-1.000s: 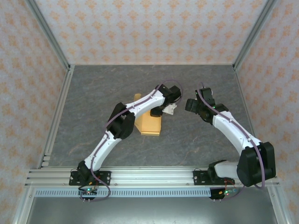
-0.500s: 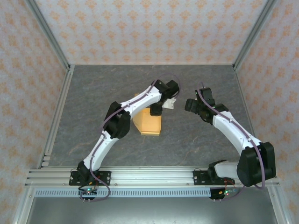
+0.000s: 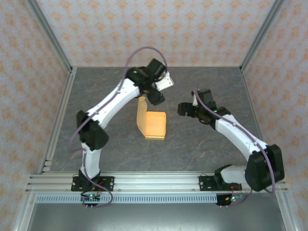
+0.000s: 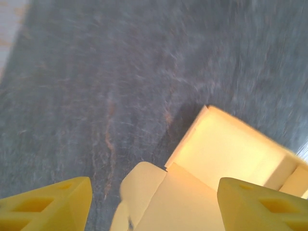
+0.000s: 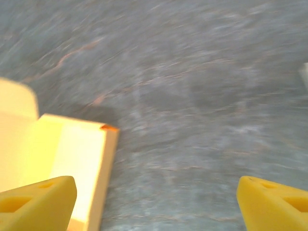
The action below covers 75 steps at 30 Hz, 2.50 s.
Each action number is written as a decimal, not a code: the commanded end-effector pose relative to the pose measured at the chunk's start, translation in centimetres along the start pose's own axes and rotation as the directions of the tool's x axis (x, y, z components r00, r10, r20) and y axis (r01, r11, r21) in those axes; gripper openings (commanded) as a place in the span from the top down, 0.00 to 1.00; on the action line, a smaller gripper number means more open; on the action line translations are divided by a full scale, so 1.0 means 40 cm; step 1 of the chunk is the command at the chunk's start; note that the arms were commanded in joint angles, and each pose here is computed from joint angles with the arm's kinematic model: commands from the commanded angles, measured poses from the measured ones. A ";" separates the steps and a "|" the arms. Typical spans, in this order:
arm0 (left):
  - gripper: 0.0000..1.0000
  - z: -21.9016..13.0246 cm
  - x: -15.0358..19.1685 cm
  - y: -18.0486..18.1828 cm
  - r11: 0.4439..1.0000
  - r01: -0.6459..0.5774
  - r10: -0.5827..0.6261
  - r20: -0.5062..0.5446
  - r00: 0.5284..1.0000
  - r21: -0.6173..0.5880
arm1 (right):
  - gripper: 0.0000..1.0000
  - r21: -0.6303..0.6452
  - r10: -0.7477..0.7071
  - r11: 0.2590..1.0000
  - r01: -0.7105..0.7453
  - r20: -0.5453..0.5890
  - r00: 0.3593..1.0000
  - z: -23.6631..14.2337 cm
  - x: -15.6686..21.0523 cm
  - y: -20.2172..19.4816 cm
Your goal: Fold the paper box
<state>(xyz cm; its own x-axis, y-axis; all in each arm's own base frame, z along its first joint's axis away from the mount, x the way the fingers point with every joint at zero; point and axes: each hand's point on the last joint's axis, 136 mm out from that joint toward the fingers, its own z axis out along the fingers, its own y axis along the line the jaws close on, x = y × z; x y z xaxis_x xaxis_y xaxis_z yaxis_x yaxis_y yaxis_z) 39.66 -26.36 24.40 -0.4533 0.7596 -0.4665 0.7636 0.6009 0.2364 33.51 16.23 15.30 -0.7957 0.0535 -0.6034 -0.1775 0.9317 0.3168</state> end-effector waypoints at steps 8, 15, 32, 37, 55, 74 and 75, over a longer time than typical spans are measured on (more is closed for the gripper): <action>0.31 -0.200 0.148 0.024 0.772 0.636 -0.618 0.222 0.754 -0.011 | 0.11 -0.188 -0.136 0.977 0.099 -0.199 0.970 0.180 -0.029 0.154; 0.33 -0.226 0.351 -0.093 0.619 0.781 -0.780 0.177 0.600 0.084 | 0.14 -0.217 -0.118 0.975 0.052 -0.300 0.947 0.275 -0.020 0.190; 0.52 -0.077 0.510 -0.405 0.675 0.707 -0.717 -0.039 0.696 0.214 | 0.24 -0.230 -0.029 0.969 -0.088 -0.463 0.886 0.351 0.014 0.191; 0.64 -0.001 0.487 -0.444 0.806 0.573 -0.585 0.053 0.810 0.147 | 0.29 -0.211 -0.025 0.973 -0.087 -0.477 0.878 0.355 0.019 0.185; 0.81 0.175 0.440 -0.489 0.907 0.421 -0.418 0.137 0.898 0.010 | 0.39 -0.245 -0.050 0.965 -0.090 -0.512 0.858 0.347 0.022 0.184; 0.84 0.260 0.450 -0.365 0.903 0.414 -0.406 0.083 0.910 -0.115 | 0.47 -0.271 0.014 0.944 -0.187 -0.534 0.845 0.359 0.022 0.180; 0.84 0.264 0.450 -0.358 0.904 0.410 -0.403 0.080 0.912 -0.124 | 0.47 -0.265 0.024 0.944 -0.196 -0.537 0.843 0.361 0.025 0.175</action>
<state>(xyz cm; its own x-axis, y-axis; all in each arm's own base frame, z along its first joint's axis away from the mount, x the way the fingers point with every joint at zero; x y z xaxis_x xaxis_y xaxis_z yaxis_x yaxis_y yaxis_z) 24.02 -24.01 3.06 -0.7105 0.4104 -0.5716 0.4509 0.8892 0.0780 40.06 28.26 6.77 -0.9797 -0.1484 -0.1351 -0.1999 0.7804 0.5924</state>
